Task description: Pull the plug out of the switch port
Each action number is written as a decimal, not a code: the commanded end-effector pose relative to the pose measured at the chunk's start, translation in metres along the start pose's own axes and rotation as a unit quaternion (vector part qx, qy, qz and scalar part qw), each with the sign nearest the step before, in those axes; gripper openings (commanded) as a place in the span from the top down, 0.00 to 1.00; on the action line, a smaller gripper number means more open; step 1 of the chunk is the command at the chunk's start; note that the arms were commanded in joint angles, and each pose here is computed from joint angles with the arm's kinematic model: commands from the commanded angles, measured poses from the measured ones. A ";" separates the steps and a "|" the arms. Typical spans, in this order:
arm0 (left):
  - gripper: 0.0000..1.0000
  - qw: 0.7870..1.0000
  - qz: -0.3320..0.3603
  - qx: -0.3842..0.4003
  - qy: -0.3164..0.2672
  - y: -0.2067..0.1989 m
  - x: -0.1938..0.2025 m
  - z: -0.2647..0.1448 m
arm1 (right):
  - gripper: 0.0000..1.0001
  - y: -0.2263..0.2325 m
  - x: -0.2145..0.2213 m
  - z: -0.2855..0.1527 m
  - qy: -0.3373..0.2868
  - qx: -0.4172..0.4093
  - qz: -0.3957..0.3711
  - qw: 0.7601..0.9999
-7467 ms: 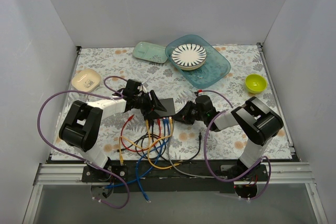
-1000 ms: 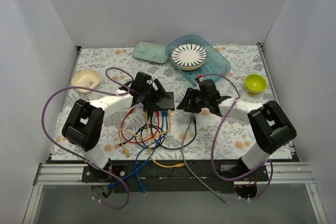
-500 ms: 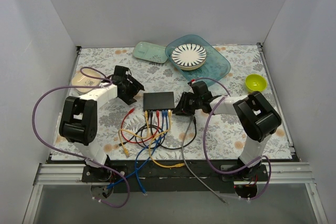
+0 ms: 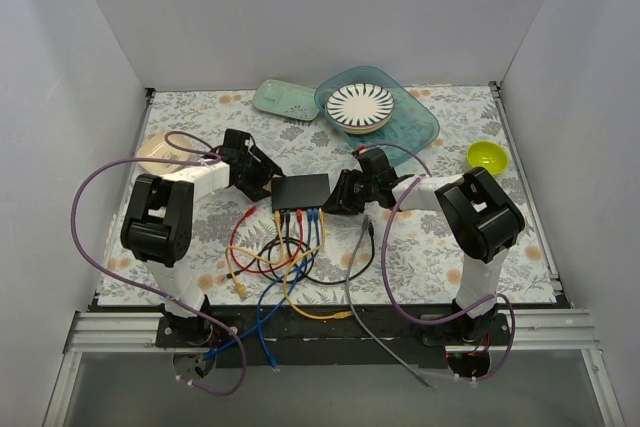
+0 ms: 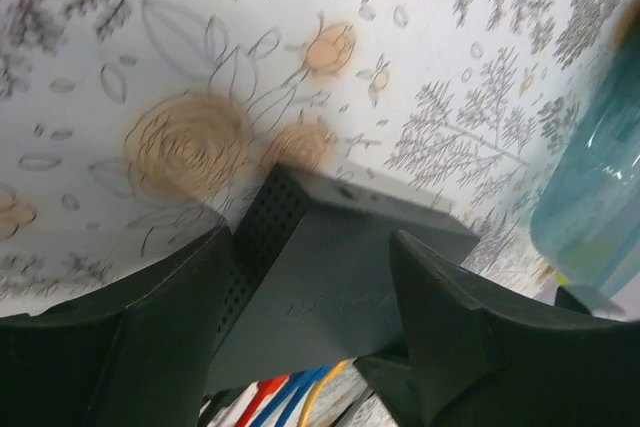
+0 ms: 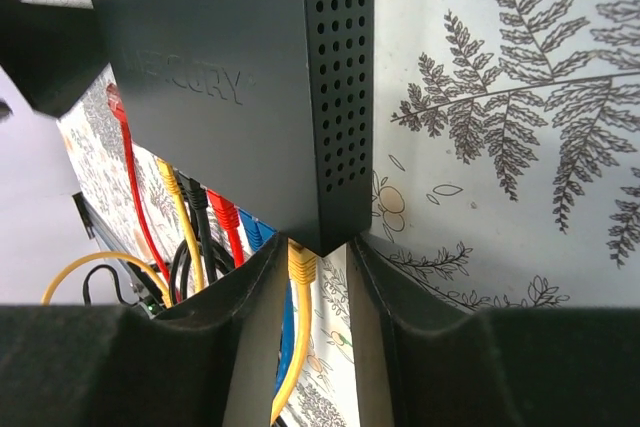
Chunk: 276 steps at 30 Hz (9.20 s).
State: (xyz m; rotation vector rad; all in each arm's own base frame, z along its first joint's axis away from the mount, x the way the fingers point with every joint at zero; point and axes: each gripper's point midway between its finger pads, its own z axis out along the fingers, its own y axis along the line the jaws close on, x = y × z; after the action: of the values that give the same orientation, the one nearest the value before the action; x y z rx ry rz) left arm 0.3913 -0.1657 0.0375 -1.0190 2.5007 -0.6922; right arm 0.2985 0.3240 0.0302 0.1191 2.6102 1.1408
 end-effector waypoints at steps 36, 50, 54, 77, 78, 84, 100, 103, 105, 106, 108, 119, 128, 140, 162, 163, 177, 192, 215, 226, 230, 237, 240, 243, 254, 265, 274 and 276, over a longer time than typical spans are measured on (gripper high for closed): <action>0.40 0.986 0.001 0.074 0.146 -0.002 0.065 -0.006 | 0.57 0.009 0.009 -0.001 -0.007 -0.032 0.080 0.996; 0.41 0.989 -0.005 0.049 0.141 0.007 0.063 -0.001 | 0.57 0.016 0.005 0.012 -0.008 -0.053 0.099 0.994; 0.41 0.989 -0.007 0.045 0.142 0.011 0.065 -0.002 | 0.57 0.017 -0.001 0.021 -0.010 -0.056 0.107 0.993; 0.41 0.988 -0.010 0.042 0.147 0.017 0.070 -0.005 | 0.67 0.006 -0.002 0.019 -0.054 -0.079 0.173 0.980; 0.41 0.988 -0.010 0.044 0.148 0.016 0.071 -0.005 | 0.68 0.006 -0.001 0.019 -0.054 -0.080 0.174 0.980; 0.41 0.988 -0.010 0.043 0.150 0.018 0.072 -0.005 | 0.78 0.002 0.000 0.021 -0.052 -0.075 0.177 0.980; 0.41 0.986 -0.025 0.046 0.158 0.017 0.074 0.000 | 0.99 -0.041 0.064 0.015 0.057 -0.009 0.101 0.993; 0.41 0.986 -0.028 0.043 0.157 0.019 0.074 0.002 | 0.99 -0.050 0.076 0.007 0.065 0.002 0.096 0.993; 0.41 0.986 -0.031 0.045 0.158 0.019 0.073 0.001 | 0.99 -0.055 0.077 0.003 0.061 0.011 0.087 0.994; 0.41 0.986 -0.033 0.045 0.157 0.019 0.072 0.001 | 0.99 -0.052 0.075 -0.001 0.057 0.011 0.081 0.995; 0.41 0.986 -0.033 0.045 0.158 0.019 0.072 0.000 | 0.99 -0.056 0.075 -0.008 0.058 0.023 0.073 0.995; 0.41 0.986 -0.032 0.049 0.156 0.018 0.071 -0.002 | 0.40 -0.044 0.016 -0.061 -0.065 0.095 -0.039 0.993; 0.41 0.986 -0.033 0.048 0.158 0.019 0.072 -0.002 | 0.42 0.030 -0.012 -0.025 -0.051 -0.039 -0.060 0.996; 0.41 0.984 -0.035 0.051 0.164 0.022 0.077 -0.004 | 0.48 0.034 0.018 0.021 0.020 -0.092 -0.007 0.996; 0.41 0.984 -0.037 0.052 0.168 0.025 0.080 -0.006 | 0.59 0.026 -0.003 0.024 -0.054 -0.123 0.163 0.977; 0.41 0.984 -0.036 0.053 0.168 0.025 0.080 -0.006 | 0.60 0.027 -0.004 0.024 -0.056 -0.125 0.173 0.975; 0.41 0.984 -0.036 0.051 0.168 0.027 0.082 -0.007 | 0.74 0.017 -0.003 0.031 -0.051 -0.097 0.187 0.976; 0.41 0.983 -0.044 0.058 0.169 0.020 0.078 -0.005 | 0.99 0.004 0.038 0.027 0.023 -0.080 0.114 0.990; 0.41 0.983 -0.048 0.054 0.170 0.030 0.085 -0.010 | 0.66 0.023 0.014 0.045 -0.001 -0.114 0.167 0.979; 0.41 0.984 -0.036 0.060 0.165 0.027 0.084 -0.015 | 0.66 0.019 0.006 0.042 -0.031 -0.116 0.224 0.967; 0.41 0.983 -0.036 0.057 0.172 0.031 0.087 -0.015 | 0.81 0.020 0.003 0.043 -0.036 -0.115 0.221 0.968; 0.41 0.982 -0.037 0.056 0.178 0.036 0.092 -0.017 | 0.99 0.017 0.011 0.042 -0.032 -0.115 0.210 0.970; 0.41 0.981 -0.038 0.060 0.178 0.033 0.091 -0.017 | 0.99 0.020 0.016 0.041 -0.022 -0.119 0.183 0.976; 0.41 0.981 -0.039 0.063 0.179 0.031 0.090 -0.015 | 0.99 0.020 0.031 0.044 0.009 -0.116 0.141 0.983; 0.41 0.981 -0.058 0.066 0.176 0.028 0.088 -0.011 | 0.99 -0.018 0.097 0.030 0.113 -0.086 0.079 0.987; 0.41 0.983 -0.047 0.093 0.148 0.009 0.075 -0.023 | 0.99 -0.053 0.066 -0.025 0.007 0.053 0.033 0.998; 0.33 0.986 -0.015 0.123 0.107 -0.020 0.051 -0.039 | 0.53 -0.029 -0.001 -0.045 -0.077 0.081 -0.074 0.991; 0.30 0.986 -0.013 0.130 0.105 -0.026 0.047 -0.041 | 0.49 -0.003 -0.012 -0.040 -0.086 0.032 -0.079 0.993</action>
State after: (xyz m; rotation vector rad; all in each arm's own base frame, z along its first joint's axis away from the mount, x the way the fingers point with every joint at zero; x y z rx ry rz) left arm 0.3316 -0.2150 0.0595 -0.9719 2.5713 -1.2240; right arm 0.2764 0.2755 0.0352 0.1357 2.5485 0.9253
